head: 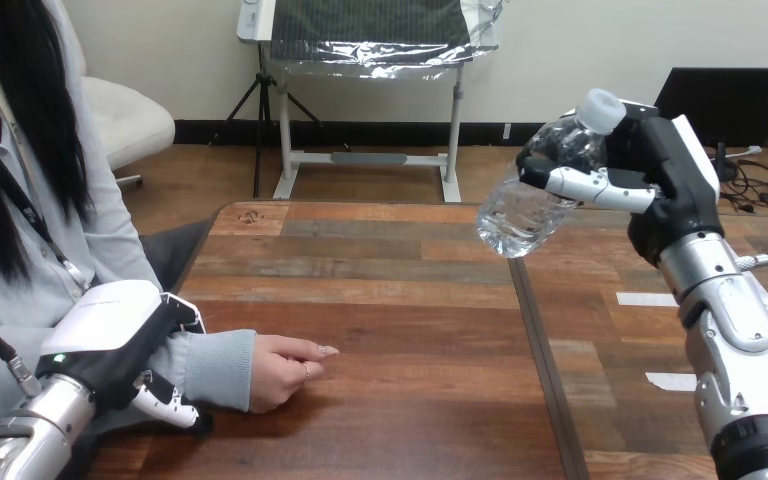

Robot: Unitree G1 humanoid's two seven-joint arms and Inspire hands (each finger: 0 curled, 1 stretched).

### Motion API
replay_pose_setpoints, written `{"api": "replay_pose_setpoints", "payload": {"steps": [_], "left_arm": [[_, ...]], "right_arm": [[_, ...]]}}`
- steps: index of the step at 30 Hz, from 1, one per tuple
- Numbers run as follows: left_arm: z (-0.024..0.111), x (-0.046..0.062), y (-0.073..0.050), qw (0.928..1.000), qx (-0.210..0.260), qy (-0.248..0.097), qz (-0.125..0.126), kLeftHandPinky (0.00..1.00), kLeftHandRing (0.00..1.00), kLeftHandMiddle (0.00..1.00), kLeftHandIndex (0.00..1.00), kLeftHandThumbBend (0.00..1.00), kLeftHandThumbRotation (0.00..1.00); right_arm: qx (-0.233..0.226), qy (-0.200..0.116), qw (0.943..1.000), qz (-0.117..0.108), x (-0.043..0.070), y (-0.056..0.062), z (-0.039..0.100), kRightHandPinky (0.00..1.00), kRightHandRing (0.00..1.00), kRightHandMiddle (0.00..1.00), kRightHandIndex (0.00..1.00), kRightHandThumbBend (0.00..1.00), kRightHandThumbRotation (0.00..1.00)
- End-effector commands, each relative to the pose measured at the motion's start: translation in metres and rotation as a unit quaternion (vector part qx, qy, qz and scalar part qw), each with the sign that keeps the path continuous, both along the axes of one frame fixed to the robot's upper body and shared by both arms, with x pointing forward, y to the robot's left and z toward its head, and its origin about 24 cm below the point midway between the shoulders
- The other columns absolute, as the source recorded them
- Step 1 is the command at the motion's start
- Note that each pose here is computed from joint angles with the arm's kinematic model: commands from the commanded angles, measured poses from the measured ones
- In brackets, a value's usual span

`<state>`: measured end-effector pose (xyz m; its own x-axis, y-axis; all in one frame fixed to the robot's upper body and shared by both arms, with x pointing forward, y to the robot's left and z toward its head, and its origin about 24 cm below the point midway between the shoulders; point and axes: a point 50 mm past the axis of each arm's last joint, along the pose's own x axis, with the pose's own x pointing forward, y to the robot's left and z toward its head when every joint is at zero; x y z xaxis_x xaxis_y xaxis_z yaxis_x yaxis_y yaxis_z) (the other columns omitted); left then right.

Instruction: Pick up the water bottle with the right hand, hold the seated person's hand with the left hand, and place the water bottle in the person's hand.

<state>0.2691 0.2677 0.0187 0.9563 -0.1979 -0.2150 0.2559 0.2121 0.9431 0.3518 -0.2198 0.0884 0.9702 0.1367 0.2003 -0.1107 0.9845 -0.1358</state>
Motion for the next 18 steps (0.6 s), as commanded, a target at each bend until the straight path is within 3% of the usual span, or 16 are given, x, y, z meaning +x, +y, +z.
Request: {"api": "replay_pose_setpoints", "payload": {"steps": [1,18], "left_arm": [[0.002,0.006,-0.008,0.9999,-0.002,-0.012,-0.008,0.27,0.34,0.41,0.42,0.93,0.0],[0.009,0.008,-0.012,0.9992,-0.01,-0.034,-0.019,0.24,0.31,0.38,0.39,0.93,0.0]], "right_arm": [[-0.001,-0.058,0.9981,0.02,0.01,0.014,0.027,0.14,0.19,0.3,0.37,0.76,0.0],[-0.006,-0.044,0.9983,0.038,0.016,0.026,0.02,0.15,0.2,0.34,0.39,0.75,0.0]]}}
